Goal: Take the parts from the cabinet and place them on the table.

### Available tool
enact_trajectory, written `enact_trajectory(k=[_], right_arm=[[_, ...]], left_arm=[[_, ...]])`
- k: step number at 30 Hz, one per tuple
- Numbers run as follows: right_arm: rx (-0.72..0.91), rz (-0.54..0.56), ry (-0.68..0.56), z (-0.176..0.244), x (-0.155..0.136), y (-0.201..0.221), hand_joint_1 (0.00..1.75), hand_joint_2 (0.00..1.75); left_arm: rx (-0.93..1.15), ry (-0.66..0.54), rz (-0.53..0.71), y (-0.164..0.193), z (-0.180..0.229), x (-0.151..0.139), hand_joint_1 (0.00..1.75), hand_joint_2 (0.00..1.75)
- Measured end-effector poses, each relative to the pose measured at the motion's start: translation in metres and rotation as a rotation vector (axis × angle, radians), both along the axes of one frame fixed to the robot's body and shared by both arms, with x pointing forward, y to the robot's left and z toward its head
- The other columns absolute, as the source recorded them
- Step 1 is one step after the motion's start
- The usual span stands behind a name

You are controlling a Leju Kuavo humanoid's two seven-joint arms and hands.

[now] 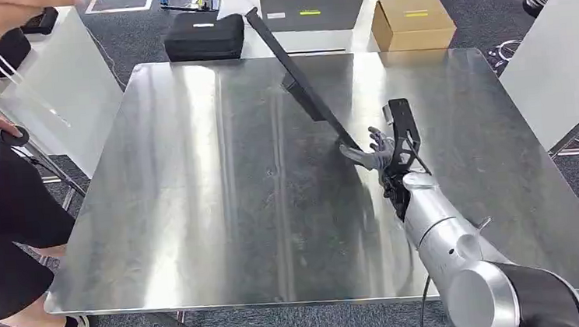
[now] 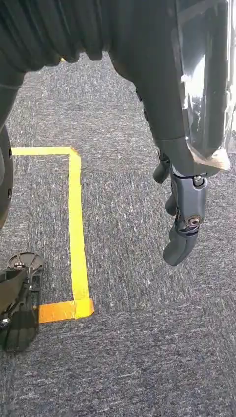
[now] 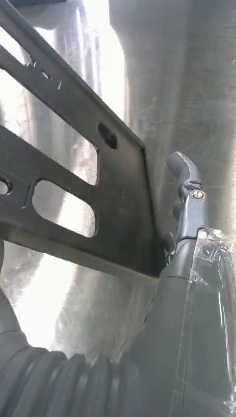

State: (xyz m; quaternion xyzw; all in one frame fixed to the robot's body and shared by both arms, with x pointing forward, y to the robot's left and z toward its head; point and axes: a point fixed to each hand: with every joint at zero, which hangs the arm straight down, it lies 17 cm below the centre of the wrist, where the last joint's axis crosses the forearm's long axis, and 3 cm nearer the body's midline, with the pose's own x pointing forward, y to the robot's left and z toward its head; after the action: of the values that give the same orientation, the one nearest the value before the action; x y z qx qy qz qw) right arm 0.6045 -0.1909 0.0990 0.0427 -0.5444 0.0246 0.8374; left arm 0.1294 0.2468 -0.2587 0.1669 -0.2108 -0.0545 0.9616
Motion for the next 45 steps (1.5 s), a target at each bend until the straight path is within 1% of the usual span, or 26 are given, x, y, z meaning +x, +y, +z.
enact_trajectory(k=[8,14,18,22,25,28,33,35,40,42,45], right_arm=[[-0.009,0.011,-0.011,0.002,0.001,0.002,0.0,0.0],[-0.046,0.043,-0.064,0.014,0.005,0.006,0.0,0.0],[-0.059,0.1,-0.137,0.036,0.012,0.016,0.0,0.0],[-0.077,0.163,-0.225,0.068,0.02,0.031,0.0,0.0],[-0.084,0.179,-0.258,0.084,0.024,0.037,0.0,0.0],[-0.087,0.196,-0.282,0.09,0.024,0.043,0.0,0.0],[-0.037,0.226,-0.333,0.107,0.024,0.055,0.0,0.0],[0.007,0.253,-0.358,0.117,0.022,0.065,0.0,0.0],[0.205,0.368,-0.453,0.156,0.008,0.098,0.0,0.0],[0.251,0.398,-0.477,0.167,0.003,0.106,0.0,0.0],[0.338,0.456,-0.545,0.189,-0.007,0.117,0.0,0.0]], left_arm=[[0.0,0.001,0.001,0.0,0.0,0.0,0.0,1.75],[0.001,0.001,-0.004,0.0,0.0,0.0,0.0,1.75],[-0.002,0.002,-0.005,0.0,0.0,0.0,0.0,1.75],[-0.005,0.002,-0.005,0.0,-0.001,0.0,0.0,1.75],[-0.005,0.002,-0.005,0.0,-0.001,0.0,0.0,1.75],[-0.005,0.002,-0.005,0.001,-0.001,0.0,0.0,1.75],[-0.005,0.001,-0.001,0.002,-0.001,0.0,0.0,1.75],[-0.021,-0.002,-0.005,0.0,-0.001,0.0,0.0,1.75],[-0.033,-0.002,-0.005,0.005,-0.002,0.0,0.0,1.75],[-0.032,-0.001,-0.004,0.006,-0.002,0.0,0.0,1.75],[-0.033,-0.001,0.005,0.008,-0.003,-0.001,0.0,1.75]])
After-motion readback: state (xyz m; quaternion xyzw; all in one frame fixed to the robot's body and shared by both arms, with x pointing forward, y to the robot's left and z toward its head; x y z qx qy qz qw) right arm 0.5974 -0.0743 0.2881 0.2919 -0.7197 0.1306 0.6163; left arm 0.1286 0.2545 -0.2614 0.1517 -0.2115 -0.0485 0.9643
